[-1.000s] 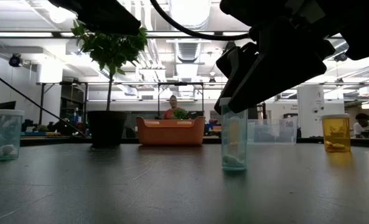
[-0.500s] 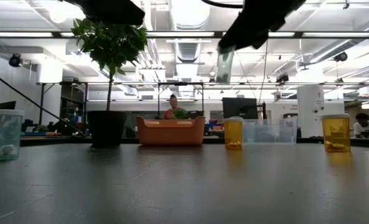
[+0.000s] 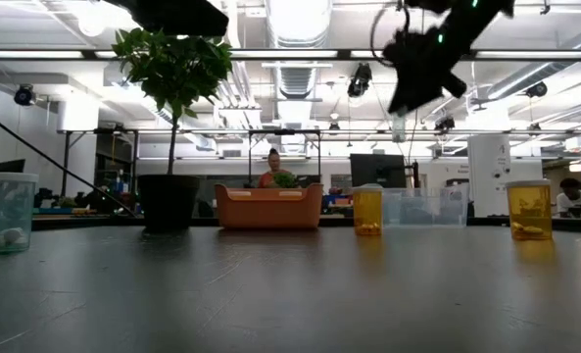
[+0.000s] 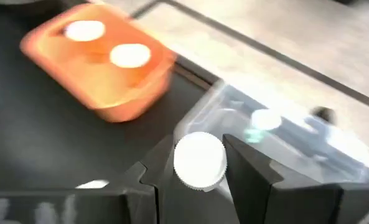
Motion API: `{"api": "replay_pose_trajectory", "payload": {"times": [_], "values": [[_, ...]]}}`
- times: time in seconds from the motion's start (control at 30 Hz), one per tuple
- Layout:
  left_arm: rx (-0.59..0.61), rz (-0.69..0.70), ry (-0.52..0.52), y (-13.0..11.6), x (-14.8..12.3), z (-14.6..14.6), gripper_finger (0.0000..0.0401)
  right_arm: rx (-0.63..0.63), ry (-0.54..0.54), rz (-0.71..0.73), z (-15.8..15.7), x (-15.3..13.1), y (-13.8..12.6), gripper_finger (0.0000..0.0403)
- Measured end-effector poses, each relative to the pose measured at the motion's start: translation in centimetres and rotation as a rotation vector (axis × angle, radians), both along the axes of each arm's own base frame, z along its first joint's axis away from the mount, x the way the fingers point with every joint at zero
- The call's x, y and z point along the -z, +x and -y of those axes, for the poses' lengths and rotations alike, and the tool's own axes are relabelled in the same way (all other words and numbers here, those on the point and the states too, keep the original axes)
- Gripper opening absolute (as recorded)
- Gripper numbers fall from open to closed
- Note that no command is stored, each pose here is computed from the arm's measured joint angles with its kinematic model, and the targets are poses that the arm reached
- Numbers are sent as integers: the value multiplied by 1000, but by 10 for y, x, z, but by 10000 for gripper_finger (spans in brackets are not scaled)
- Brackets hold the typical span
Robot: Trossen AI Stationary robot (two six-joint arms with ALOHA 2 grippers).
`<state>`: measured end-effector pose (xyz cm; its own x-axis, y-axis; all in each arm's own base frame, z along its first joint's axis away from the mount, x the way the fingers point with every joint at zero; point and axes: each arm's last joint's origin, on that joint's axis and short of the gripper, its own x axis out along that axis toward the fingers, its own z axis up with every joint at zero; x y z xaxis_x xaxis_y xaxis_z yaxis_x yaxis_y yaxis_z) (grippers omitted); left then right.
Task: Pick and place medicine bottles into bin by pill shape (circle, oval)
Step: Put the blue pill bottle into the transparent bin
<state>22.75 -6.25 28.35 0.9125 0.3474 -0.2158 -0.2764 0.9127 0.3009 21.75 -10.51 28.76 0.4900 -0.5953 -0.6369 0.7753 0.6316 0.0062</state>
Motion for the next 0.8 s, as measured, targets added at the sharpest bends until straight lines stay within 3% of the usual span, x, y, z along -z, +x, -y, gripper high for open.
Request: {"api": "replay_pose_trajectory", "payload": {"times": [0.33, 0.57, 0.8], "values": [[2, -7, 9, 0, 1, 0, 250, 125, 35, 176, 80, 55, -7, 116], [2, -9, 10, 0, 2, 0, 250, 98, 97, 136, 100, 95, 14, 117], [0, -11, 4, 0, 4, 0, 250, 128, 99, 68, 110, 113, 24, 118]]}}
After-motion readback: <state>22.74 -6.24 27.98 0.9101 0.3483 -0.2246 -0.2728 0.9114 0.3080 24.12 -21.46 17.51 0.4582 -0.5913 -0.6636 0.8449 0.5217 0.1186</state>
